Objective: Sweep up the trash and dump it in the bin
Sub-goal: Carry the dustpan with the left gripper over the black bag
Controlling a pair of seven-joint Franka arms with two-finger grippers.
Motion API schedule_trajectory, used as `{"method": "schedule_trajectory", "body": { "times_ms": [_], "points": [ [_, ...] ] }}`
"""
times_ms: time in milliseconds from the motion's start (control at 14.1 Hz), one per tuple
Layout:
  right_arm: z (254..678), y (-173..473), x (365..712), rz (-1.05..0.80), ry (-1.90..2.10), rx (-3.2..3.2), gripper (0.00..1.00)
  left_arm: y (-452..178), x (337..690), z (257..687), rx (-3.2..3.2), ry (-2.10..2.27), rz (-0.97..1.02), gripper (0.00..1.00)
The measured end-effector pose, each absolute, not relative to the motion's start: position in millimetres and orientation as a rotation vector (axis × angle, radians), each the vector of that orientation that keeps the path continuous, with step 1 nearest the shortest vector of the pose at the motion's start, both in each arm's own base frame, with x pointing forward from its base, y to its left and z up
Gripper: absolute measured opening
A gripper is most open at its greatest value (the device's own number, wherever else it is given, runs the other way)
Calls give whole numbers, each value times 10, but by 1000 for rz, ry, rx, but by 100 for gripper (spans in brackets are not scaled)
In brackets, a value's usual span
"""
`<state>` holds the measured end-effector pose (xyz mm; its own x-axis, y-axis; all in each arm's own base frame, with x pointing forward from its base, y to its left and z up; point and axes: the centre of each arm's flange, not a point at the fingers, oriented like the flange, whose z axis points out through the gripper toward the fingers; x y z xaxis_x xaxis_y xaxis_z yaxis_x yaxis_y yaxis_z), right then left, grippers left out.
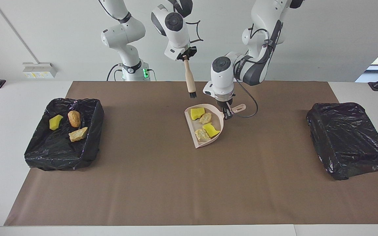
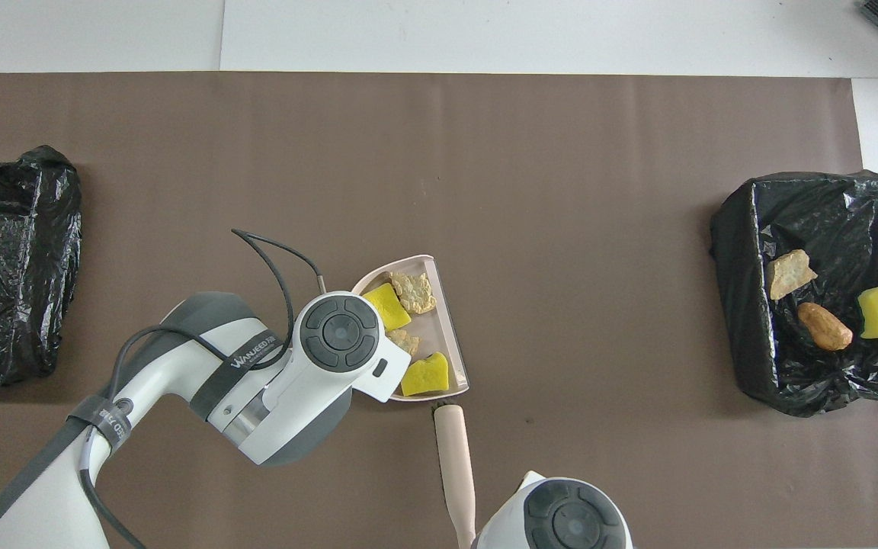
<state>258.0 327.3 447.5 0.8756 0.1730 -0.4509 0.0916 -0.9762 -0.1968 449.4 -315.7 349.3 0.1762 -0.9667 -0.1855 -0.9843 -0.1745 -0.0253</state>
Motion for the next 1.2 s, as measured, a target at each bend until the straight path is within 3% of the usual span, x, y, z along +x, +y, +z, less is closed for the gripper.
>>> {"method": "schedule_trajectory", "body": {
  "times_ms": [212,637,921,1204],
  "points": [
    [4657,3110,2622,706,-153,-2909,26,-2886,4760,3646,-2346,1972,163,33],
    [4729,2786,2847,676,15,-2911,26,-1546,5158,4607,-2343,2031,20,33],
    [4401,3156,2850,614,99,-2932,26,-294,5292,4945,-2353,1986,-52,33],
    [3794,3886,2649,631,72,-2962,26,1107,5363,5205,-2410,1798,-170,33]
  ]
}}
